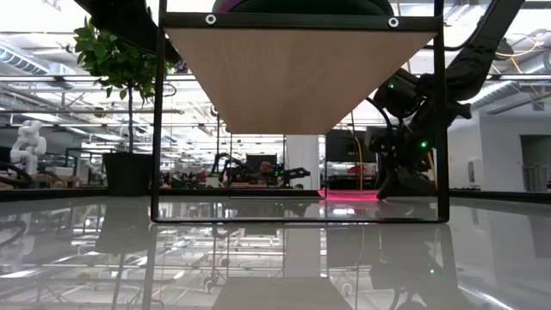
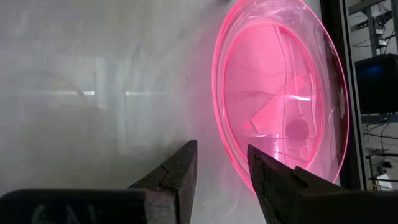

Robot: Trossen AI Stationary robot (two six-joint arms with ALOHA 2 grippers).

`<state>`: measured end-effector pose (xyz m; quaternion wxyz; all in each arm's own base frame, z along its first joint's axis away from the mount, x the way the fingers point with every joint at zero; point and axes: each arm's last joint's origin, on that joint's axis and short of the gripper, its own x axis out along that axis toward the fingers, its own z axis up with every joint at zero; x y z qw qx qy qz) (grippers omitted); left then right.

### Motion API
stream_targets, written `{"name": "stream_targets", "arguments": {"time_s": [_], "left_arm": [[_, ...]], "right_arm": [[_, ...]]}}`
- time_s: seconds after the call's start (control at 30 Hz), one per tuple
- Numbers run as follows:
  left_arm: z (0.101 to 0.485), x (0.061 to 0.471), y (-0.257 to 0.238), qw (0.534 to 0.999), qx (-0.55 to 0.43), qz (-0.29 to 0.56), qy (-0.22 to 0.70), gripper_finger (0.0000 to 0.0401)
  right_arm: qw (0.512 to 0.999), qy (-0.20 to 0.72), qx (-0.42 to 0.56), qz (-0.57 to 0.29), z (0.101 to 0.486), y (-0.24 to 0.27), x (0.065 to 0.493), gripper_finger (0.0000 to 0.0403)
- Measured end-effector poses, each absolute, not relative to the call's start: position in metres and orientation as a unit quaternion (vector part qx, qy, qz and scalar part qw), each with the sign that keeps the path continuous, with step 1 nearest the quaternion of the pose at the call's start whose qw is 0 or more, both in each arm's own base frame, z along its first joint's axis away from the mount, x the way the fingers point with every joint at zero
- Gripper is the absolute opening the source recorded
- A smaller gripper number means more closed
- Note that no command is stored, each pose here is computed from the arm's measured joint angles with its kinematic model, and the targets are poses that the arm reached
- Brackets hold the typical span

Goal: Place and stack plates onto a shelf
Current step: Stack the pink plate on top of the pink plate

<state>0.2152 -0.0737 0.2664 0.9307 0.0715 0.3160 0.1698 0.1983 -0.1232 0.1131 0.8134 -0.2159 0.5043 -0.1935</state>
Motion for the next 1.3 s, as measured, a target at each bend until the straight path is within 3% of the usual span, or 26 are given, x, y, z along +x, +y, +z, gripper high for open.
{"name": "stream_targets", "arguments": {"time_s": [0.9, 1.3], "left_arm": [[0.266, 0.215, -0.074, 0.931, 0.059, 0.175, 0.314, 0.0126], [0.266, 0.215, -0.074, 0.932, 0.045, 0.176, 0.313, 0.0126]], "right_arm": [[0.815, 0.496, -0.252, -0.164, 0.107, -0.134, 0.2, 0.0122], [0.815, 0.502, -0.249, -0.146, 0.105, -0.137, 0.196, 0.005]]}}
